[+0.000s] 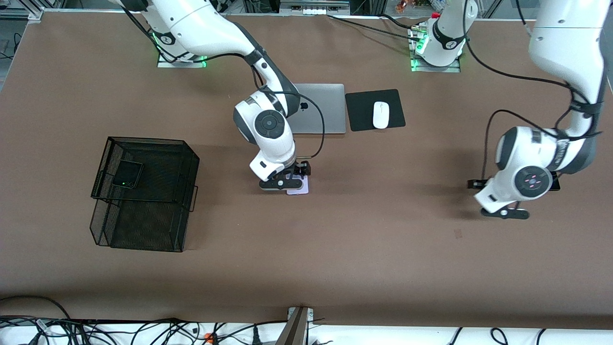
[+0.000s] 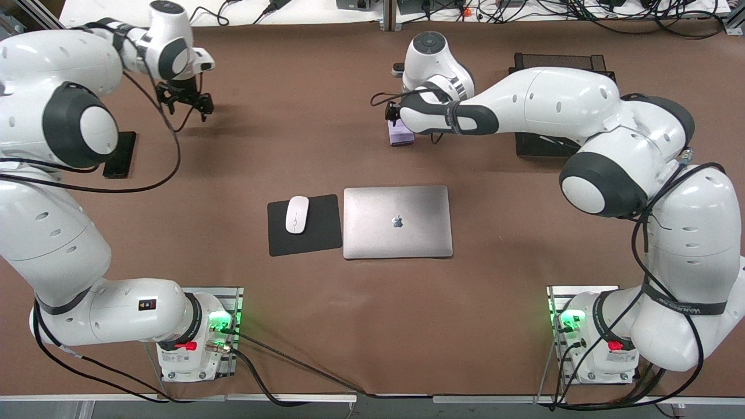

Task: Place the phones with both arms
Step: 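Grasp the white phone with the right gripper while the left gripper grasps the smartphone, then lower the white phone into the basket while the left gripper lifts the smartphone, then place the black smartphone beside the laptop with the left gripper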

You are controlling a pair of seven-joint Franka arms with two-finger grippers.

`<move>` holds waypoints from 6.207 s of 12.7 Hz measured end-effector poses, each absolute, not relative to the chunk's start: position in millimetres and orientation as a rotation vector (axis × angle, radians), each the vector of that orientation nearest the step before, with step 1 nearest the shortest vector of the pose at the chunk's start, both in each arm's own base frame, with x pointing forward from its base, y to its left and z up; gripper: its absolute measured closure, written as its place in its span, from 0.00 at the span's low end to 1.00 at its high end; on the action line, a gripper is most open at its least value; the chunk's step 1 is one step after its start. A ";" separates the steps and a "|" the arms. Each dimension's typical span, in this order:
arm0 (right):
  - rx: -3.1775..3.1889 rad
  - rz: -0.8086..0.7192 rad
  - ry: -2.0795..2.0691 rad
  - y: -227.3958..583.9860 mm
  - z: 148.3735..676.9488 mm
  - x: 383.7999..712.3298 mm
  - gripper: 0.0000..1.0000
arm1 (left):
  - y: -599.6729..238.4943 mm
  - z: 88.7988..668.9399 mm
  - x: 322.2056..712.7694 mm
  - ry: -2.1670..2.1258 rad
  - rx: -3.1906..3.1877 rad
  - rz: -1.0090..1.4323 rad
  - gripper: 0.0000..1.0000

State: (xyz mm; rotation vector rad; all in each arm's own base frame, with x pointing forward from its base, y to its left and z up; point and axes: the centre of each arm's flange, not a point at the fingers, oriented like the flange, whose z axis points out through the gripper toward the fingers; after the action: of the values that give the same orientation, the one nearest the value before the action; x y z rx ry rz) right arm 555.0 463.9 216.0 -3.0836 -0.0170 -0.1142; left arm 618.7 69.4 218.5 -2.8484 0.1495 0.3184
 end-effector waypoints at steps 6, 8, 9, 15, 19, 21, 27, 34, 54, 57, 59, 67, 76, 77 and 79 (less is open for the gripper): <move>-3.073 -0.127 -0.052 476.5 189.1 544.1 0.00 | 254.5 214.4 544.4 0.162 -2.948 0.109 0.00; -3.079 -0.118 -0.062 478.6 183.4 540.8 0.00 | 288.6 207.7 515.4 0.084 -3.000 0.039 0.00; -3.081 -0.114 -0.070 480.6 180.5 538.1 0.00 | 299.5 204.3 502.7 0.042 -3.025 0.018 0.00; -3.101 -0.105 -0.154 483.9 166.5 531.2 0.00 | 352.8 172.3 448.3 -0.101 -3.117 -0.104 0.00; -3.118 -0.132 -0.215 486.0 166.1 529.1 0.01 | 347.8 160.1 451.7 -0.103 -3.139 -0.145 0.00; -3.128 -0.160 -0.263 487.7 169.7 529.6 0.16 | 343.6 165.4 459.9 -0.087 -3.137 -0.167 0.00; -3.116 -0.214 -0.240 486.0 184.1 542.9 0.16 | 330.8 177.5 476.2 -0.066 -3.137 -0.198 0.00; -3.190 -0.341 -0.004 384.5 348.3 621.7 0.16 | 329.2 168.8 476.0 -0.075 -3.153 -0.187 0.00; -3.225 -0.204 -0.050 3.7 305.3 719.0 0.16 | 334.5 165.8 487.7 -0.189 -3.158 -0.197 0.21; -3.192 -0.188 0.004 5.0 283.7 719.9 0.16 | 315.3 180.9 519.3 -0.157 -3.174 -0.022 0.21; -3.194 -0.172 0.010 3.6 276.5 719.3 0.16 | 302.7 206.6 548.8 -0.139 -3.164 0.088 0.21; -3.193 -0.174 0.032 -5.8 277.1 720.2 0.00 | -41.7 241.8 649.0 -0.116 -3.074 0.262 0.21; -3.121 -0.020 -0.048 39.9 375.5 729.7 0.01 | -340.9 224.0 619.1 -0.234 -3.133 0.239 0.21; -3.110 0.010 -0.044 43.4 387.9 725.3 0.00 | -360.6 223.2 617.3 -0.248 -3.143 0.229 0.21; -3.081 0.078 -0.042 49.6 414.5 711.6 0.00 | -401.5 224.3 611.6 -0.266 -3.165 0.202 0.21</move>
State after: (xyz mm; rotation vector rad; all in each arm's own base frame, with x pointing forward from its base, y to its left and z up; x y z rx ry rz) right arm 711.6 49.6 414.5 -3.0815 -0.0419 0.0781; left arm 611.6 -401.5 224.3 -3.1649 -0.2656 0.2023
